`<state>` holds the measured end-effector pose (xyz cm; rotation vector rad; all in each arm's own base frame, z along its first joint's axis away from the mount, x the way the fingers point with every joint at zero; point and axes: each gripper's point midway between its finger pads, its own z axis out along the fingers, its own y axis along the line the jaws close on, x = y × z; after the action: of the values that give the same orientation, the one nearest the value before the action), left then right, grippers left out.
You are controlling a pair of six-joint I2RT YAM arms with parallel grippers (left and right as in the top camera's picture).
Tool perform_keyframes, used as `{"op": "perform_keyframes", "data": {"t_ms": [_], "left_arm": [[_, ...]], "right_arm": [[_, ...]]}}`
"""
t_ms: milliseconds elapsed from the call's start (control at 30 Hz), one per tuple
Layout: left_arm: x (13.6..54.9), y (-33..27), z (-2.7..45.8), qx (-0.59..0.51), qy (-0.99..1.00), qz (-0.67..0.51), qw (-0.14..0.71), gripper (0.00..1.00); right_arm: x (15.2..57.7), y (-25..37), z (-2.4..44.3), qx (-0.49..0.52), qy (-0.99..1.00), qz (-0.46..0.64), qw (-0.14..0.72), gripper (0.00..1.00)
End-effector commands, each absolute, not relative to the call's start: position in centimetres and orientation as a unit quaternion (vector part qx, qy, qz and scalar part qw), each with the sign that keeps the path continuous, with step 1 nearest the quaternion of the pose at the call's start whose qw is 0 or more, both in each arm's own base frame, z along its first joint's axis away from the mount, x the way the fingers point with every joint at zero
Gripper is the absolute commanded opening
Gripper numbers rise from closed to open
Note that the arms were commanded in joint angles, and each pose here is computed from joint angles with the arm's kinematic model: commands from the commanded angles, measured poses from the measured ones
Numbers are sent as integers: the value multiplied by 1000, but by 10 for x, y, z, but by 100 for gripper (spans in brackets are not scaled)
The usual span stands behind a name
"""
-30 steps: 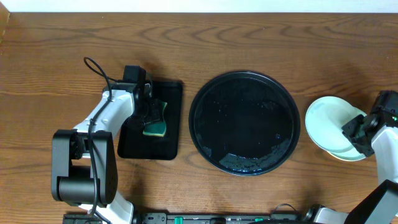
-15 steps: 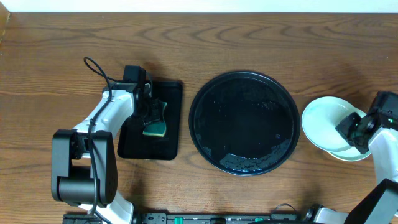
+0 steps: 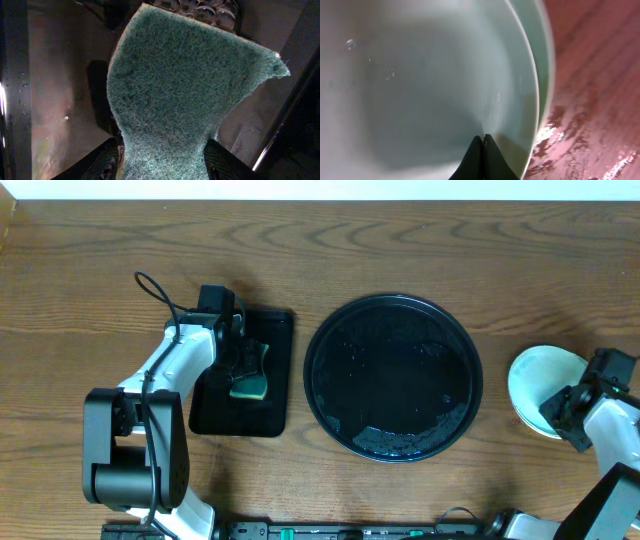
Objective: Clean dirty plates on tray and stack at the side
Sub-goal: 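Lower the mint plate onto the other mint plate at right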
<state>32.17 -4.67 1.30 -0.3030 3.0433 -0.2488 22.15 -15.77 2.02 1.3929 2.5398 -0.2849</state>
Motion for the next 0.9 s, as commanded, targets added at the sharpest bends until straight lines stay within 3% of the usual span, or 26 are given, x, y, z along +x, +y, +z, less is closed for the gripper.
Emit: {"op": "perform_keyframes", "data": {"t_ms": [0,100,233,867], "left_arm": [[317,-41,7,-97,992,-69,28,56],[317,-42,7,-97,992,-69,28,56],[317,-41,7,-97,992,-69,28,56],[317,-41,7,-97,992,-69,28,57]], "right_arm": [[215,-171,23,510,844,-117,122,3],[212,-175,23,530,831,-117,123,5],[218,-175,23,545,822,-101,135,17],[259,-138,25,436,884,12,166,23]]}}
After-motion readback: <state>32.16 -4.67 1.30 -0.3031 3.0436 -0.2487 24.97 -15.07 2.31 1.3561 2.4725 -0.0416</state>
